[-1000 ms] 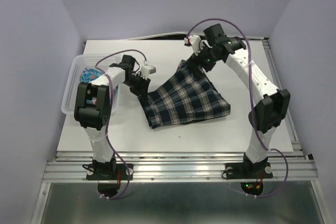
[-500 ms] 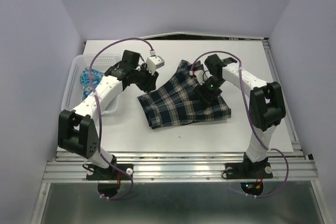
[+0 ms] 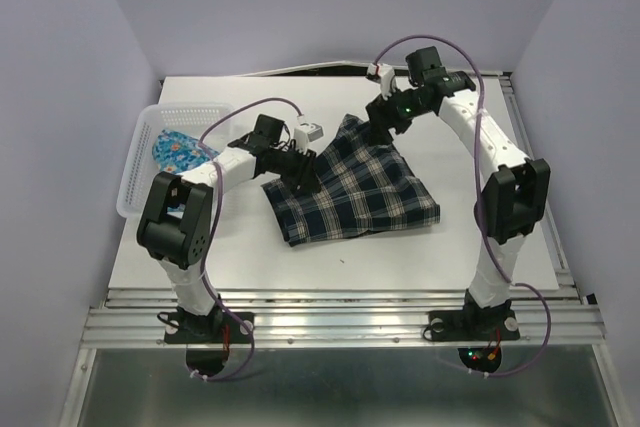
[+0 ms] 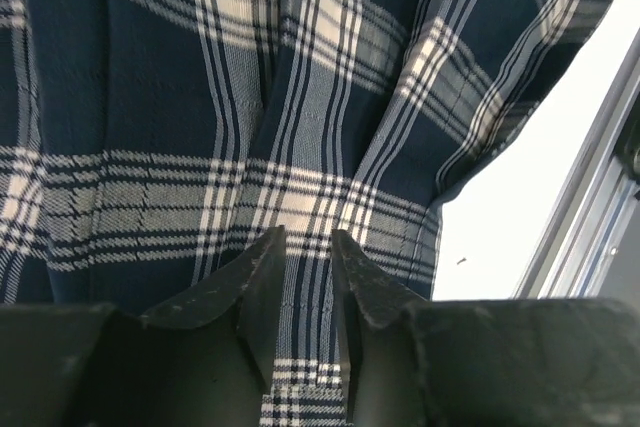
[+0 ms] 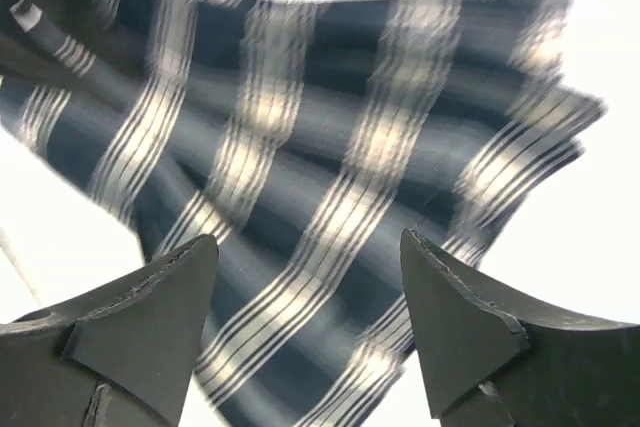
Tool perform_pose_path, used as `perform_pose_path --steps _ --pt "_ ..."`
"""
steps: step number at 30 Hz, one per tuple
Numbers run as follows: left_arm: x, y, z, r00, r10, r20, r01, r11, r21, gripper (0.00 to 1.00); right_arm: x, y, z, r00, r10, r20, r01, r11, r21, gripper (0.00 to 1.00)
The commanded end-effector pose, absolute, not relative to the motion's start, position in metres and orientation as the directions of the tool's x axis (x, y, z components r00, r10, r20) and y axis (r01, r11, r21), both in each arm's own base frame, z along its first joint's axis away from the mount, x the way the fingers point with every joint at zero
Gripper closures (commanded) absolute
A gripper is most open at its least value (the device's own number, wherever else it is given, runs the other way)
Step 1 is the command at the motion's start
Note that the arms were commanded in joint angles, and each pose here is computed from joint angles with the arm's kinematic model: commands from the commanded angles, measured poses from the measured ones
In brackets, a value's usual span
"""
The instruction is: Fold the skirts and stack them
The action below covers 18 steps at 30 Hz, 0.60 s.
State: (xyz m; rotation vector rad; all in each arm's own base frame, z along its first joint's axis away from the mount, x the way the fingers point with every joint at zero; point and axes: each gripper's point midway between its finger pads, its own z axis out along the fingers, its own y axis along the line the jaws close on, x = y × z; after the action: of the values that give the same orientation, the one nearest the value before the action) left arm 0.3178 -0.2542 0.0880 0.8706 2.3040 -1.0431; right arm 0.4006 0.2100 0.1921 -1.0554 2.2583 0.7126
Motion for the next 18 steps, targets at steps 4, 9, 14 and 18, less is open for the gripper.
perform_pose_path --steps 4,9,14,18 --pt "0.359 -0.265 0.157 -0.547 0.292 -0.785 0.789 0.493 -0.367 0.58 0.496 0.208 0.177 -0.309 -0.615 -0.725 -0.835 0.54 -0.102 0.25" --pt "0.393 -0.215 0.166 -0.545 0.265 -0.795 0.672 0.706 -0.225 0.54 0.514 0.2 0.171 -0.358 -0.644 -0.676 -0.811 0.573 -0.117 0.25" --pt "0.423 -0.178 0.157 -0.577 0.304 -0.758 0.592 0.795 -0.132 0.57 0.468 0.198 0.182 -0.532 -0.583 -0.614 -0.772 0.632 0.069 0.3" --pt "0.437 -0.157 0.129 -0.641 0.393 -0.659 0.559 0.828 -0.051 0.6 0.388 0.173 0.18 -0.63 -0.576 -0.522 -0.732 0.665 0.149 0.33"
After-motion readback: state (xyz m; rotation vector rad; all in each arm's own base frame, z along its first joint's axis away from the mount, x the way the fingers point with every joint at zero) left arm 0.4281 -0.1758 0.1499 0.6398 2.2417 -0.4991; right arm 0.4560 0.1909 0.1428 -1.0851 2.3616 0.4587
